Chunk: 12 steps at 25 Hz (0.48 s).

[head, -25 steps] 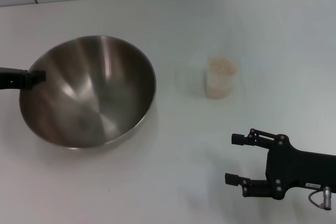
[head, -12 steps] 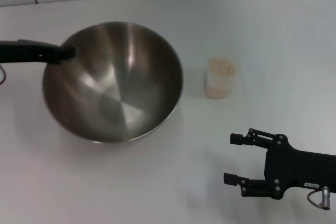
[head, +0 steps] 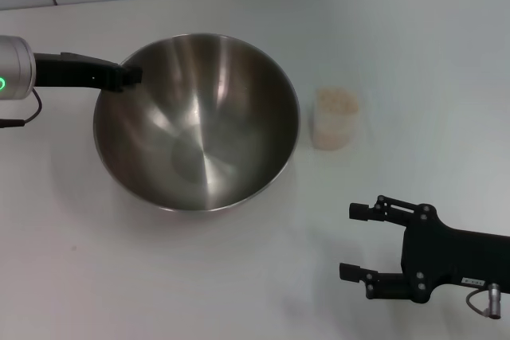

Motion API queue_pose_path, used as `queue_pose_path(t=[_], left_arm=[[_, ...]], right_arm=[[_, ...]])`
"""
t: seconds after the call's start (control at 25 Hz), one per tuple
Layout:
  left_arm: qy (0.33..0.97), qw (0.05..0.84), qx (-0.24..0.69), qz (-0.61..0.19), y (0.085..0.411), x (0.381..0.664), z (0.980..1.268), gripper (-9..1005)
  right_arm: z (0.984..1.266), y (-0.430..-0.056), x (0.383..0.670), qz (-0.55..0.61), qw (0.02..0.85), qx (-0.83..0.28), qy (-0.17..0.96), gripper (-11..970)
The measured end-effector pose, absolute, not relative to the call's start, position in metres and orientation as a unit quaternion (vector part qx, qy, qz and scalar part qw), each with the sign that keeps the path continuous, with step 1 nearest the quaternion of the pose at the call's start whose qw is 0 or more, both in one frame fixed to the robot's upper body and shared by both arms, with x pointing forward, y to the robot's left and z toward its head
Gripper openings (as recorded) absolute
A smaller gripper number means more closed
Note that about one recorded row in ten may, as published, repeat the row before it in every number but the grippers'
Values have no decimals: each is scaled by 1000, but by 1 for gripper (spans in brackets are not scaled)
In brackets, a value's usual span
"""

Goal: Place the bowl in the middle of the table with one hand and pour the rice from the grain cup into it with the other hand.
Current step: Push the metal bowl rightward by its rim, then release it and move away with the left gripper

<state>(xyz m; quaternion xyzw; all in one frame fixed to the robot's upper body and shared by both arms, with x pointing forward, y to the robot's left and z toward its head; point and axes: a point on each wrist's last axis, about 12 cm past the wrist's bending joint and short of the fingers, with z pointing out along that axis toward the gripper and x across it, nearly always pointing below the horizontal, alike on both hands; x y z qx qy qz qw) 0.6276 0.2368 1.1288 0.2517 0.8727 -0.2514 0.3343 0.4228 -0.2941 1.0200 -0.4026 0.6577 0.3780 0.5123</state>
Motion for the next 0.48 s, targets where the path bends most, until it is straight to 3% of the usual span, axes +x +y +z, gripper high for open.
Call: queue_pose_path(t=[0.48], left_arm=[[872, 340, 250, -250, 237, 629, 1128, 63]], right_arm=[[1020, -294, 425, 374, 511, -403, 660, 814]])
